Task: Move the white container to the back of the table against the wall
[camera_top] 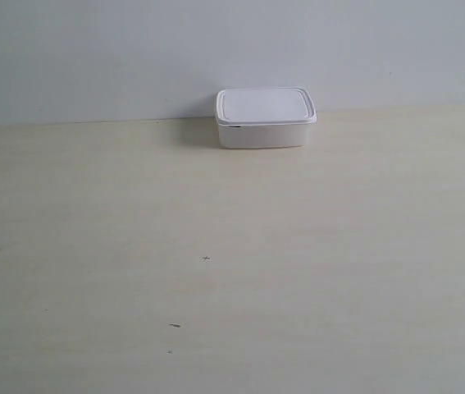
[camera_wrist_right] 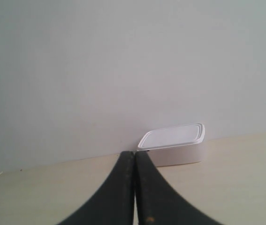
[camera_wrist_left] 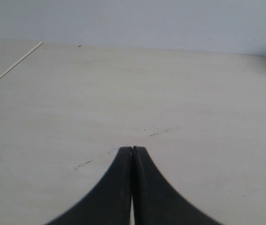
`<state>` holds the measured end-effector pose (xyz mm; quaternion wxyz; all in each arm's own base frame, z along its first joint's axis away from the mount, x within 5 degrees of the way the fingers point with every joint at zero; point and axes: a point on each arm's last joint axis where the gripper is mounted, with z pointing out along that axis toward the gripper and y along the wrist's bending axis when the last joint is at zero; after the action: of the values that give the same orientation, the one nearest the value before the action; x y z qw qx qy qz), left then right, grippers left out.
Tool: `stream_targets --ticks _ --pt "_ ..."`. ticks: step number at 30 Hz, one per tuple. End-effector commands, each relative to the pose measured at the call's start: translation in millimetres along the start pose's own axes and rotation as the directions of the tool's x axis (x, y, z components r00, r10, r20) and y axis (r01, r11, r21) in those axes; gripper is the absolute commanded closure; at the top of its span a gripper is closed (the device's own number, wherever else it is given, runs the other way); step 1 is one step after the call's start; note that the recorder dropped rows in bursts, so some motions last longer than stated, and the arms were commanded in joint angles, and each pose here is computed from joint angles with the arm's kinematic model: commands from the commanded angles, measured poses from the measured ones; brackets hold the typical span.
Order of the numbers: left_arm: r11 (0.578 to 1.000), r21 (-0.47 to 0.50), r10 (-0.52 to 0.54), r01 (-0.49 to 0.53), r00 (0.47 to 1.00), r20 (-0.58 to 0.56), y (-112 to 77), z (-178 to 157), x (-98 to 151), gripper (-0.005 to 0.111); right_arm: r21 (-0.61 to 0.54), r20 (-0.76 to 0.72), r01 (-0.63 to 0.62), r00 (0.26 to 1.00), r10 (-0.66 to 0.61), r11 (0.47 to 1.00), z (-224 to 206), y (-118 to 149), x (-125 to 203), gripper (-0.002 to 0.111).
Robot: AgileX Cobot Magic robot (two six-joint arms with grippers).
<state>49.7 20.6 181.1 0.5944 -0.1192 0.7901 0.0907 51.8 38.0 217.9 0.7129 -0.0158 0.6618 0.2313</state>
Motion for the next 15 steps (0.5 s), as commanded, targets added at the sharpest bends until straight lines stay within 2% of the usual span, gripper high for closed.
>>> stream_targets --ticks 1,6,12,15 --pt "1.0 0.001 -0.008 0.008 1.0 0.007 -0.2 -0.1 0.5 0.107 0.017 -0.039 0.064 0.997 -0.063 0.998 -0.2 -2.0 4.8 0.108" --pt "1.0 0.001 -0.008 0.008 1.0 0.007 -0.2 -0.1 0.5 0.107 0.005 -0.133 0.212 0.969 -0.209 0.977 -1.8 -4.5 12.5 0.108" --pt "1.0 0.001 -0.008 0.008 1.0 0.007 -0.2 -0.1 0.5 0.107 -0.004 -0.111 0.208 0.972 -0.207 0.978 -3.9 -7.6 9.2 0.108" --pt "1.0 0.001 -0.008 0.008 1.0 0.007 -0.2 -0.1 0.5 0.107 0.024 -0.089 0.166 0.983 -0.163 0.986 -4.5 -11.6 6.1 0.108"
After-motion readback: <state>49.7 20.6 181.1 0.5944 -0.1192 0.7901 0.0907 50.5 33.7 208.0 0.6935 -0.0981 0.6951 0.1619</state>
